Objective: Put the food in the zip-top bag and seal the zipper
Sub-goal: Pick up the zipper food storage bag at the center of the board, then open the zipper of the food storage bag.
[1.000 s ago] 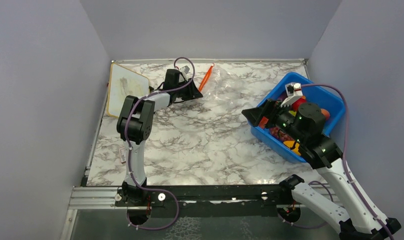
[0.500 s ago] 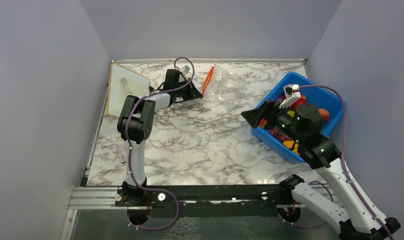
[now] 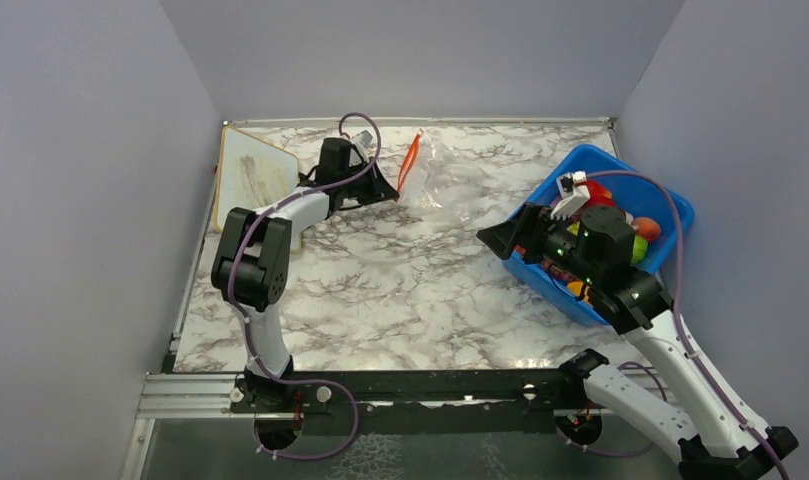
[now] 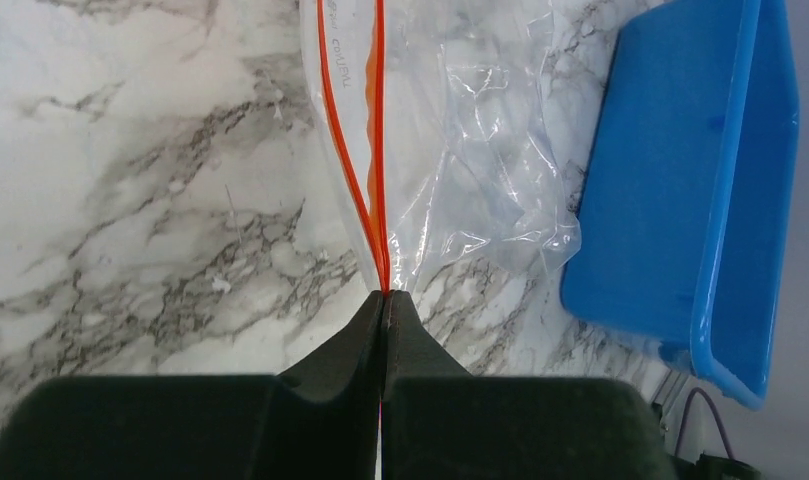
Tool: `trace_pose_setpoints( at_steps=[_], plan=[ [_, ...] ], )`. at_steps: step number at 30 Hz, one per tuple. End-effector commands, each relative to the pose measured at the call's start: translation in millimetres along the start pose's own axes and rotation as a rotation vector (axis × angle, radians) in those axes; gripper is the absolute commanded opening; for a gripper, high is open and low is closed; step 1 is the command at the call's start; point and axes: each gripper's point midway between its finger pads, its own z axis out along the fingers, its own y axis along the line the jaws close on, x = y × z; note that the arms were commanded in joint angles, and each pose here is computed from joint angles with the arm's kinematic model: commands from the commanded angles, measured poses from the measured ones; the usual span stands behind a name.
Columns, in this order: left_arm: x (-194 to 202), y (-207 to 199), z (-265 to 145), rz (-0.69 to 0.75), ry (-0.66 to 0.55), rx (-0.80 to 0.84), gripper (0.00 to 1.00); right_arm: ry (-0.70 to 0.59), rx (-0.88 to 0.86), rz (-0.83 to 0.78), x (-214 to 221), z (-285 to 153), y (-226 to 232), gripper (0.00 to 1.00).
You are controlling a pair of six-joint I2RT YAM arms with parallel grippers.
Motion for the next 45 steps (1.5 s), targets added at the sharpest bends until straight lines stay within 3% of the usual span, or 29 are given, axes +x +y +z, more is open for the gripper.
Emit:
trace_pose_setpoints(
  at_steps=[1, 8, 13, 28, 35, 45],
  plan=[
    [3.8, -9.6, -30.7, 0.031, -0.030, -0.043, 0.00, 0.041, -0.022, 0.048, 9.6, 4.6, 1.8, 0.85],
    [14.0, -44.2, -82.6, 0.142, -0.081, -0.031, 0.00, 0.083, -0.010, 0.115, 16.6, 18.7, -0.4, 0.67],
    [24.4, -75.9, -121.2, 0.295, -0.138, 0.019, 0.00, 0.113, -0.043, 0.175, 16.6, 33.1, 8.1, 0.55],
    [48.8, -123.2, -195.9, 0.660, -0.274, 0.090, 0.00, 0.155, -0.045, 0.256, 14.2, 93.4, 33.8, 0.54],
    [69.3, -125.3, -190.9, 0.693, -0.220, 0.124, 0.00, 0.164, -0.078, 0.268, 12.2, 127.8, 58.8, 0.58],
    [87.1, -125.6, -178.9, 0.709, -0.141, 0.139, 0.00, 0.189, -0.024, 0.265, 19.0, 173.0, 52.6, 0.57]
  ],
)
